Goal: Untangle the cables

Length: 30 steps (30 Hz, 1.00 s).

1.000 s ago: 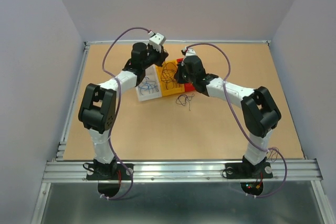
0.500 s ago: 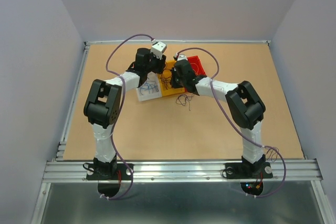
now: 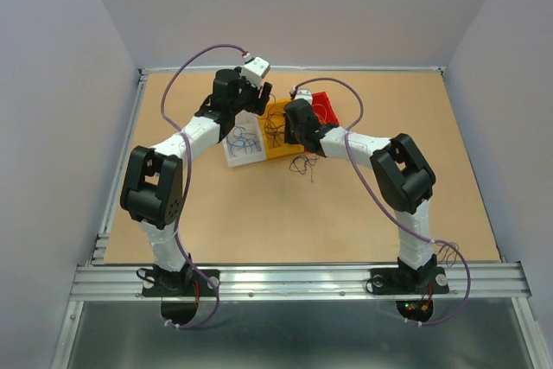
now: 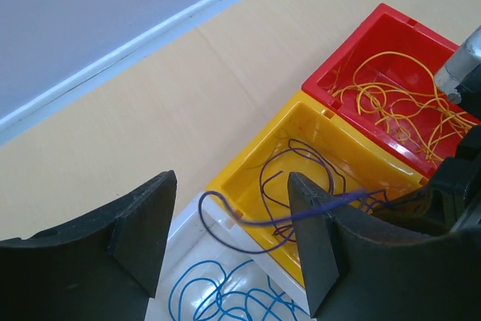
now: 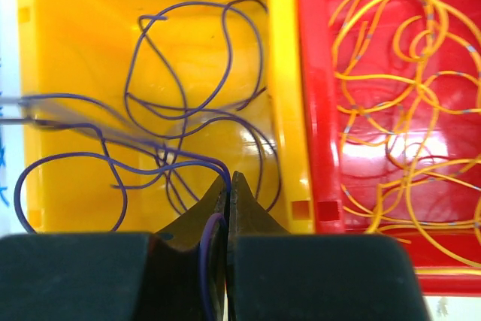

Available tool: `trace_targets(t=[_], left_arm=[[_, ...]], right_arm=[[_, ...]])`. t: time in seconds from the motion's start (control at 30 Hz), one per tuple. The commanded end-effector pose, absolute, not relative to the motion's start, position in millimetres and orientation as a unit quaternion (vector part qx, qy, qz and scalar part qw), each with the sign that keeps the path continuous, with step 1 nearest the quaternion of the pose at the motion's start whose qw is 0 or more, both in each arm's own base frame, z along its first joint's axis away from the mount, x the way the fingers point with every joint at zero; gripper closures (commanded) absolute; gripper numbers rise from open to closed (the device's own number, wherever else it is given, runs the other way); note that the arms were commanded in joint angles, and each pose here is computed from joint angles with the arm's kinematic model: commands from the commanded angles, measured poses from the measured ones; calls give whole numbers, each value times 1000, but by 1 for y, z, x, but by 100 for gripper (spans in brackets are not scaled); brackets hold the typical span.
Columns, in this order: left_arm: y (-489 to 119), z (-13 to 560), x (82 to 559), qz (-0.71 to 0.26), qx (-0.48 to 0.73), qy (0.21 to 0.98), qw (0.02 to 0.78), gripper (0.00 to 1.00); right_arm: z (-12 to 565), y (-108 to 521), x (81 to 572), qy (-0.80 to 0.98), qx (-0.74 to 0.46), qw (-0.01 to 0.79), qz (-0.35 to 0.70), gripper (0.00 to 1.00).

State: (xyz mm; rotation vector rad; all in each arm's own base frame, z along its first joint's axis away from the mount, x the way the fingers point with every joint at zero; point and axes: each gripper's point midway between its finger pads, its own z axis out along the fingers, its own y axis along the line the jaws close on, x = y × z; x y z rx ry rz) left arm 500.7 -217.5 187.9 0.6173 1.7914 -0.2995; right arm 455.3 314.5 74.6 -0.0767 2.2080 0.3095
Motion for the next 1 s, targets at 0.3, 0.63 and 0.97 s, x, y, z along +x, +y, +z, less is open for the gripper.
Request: trace_targets(t=[0.3,0.63,0.97], left_arm=[[-242,171,488,-187,314,773,520,35],[-200,231,484,-222,249,723,605,38],[-175,268,469,-238,200,669,675,38]], right_arm=[[119,321,462,865,-21,485,124,99],[119,333,459,867,-37,477,141,93],[180,323,447,816,-31,550,174,97]])
